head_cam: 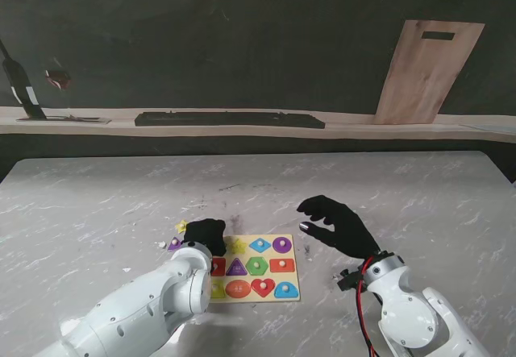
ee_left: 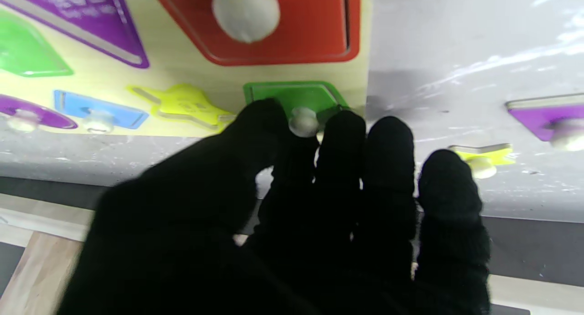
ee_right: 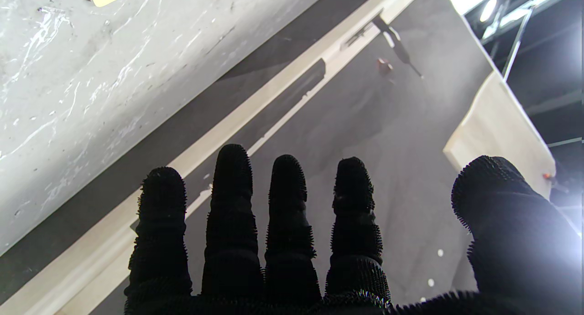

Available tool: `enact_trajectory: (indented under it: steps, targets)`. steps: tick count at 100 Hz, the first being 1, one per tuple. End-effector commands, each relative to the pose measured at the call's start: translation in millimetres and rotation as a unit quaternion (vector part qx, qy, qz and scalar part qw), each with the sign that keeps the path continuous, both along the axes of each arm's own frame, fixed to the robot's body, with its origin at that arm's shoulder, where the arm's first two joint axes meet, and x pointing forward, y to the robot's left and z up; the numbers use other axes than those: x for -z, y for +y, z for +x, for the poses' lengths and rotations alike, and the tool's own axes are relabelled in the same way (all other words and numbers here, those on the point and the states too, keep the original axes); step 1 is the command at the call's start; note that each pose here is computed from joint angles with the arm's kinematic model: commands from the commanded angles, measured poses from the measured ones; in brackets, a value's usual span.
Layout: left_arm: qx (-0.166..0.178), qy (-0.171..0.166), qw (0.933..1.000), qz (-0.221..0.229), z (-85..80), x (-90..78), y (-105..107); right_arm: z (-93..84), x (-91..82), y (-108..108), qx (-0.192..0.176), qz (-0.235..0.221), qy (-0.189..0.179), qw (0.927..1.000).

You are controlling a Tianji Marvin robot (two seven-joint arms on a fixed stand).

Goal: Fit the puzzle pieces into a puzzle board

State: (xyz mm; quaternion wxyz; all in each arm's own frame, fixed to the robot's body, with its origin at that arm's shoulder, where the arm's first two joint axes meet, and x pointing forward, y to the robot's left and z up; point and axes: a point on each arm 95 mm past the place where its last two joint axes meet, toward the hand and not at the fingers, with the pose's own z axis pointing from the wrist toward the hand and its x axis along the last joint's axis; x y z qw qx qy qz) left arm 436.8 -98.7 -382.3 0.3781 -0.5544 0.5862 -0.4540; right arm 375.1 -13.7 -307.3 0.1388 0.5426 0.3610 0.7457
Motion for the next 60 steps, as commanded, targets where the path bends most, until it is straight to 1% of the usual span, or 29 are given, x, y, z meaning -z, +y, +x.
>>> enact_trajectory:
  steps: [1,10,28,60]
  targets:
    - [0.0,0.001,1.0,0.004,-3.4,1.7,0,-2.6,1.6,2,-0.002,0.001,0.001,1.0]
    - [0.002,-0.001,0.9999,0.01,-4.5,1.7,2,-2.8,1.7,2,-0.002,0.001,0.002,1.0]
    - [-0.004,-0.003,1.0,0.007,-6.9,1.5,4,-3.1,1.8,2,-0.004,0.001,0.003,1.0]
    - [-0.012,-0.032,0.999,-0.028,-7.0,-9.3,11,-3.5,1.3,2,-0.003,0.003,0.0,1.0]
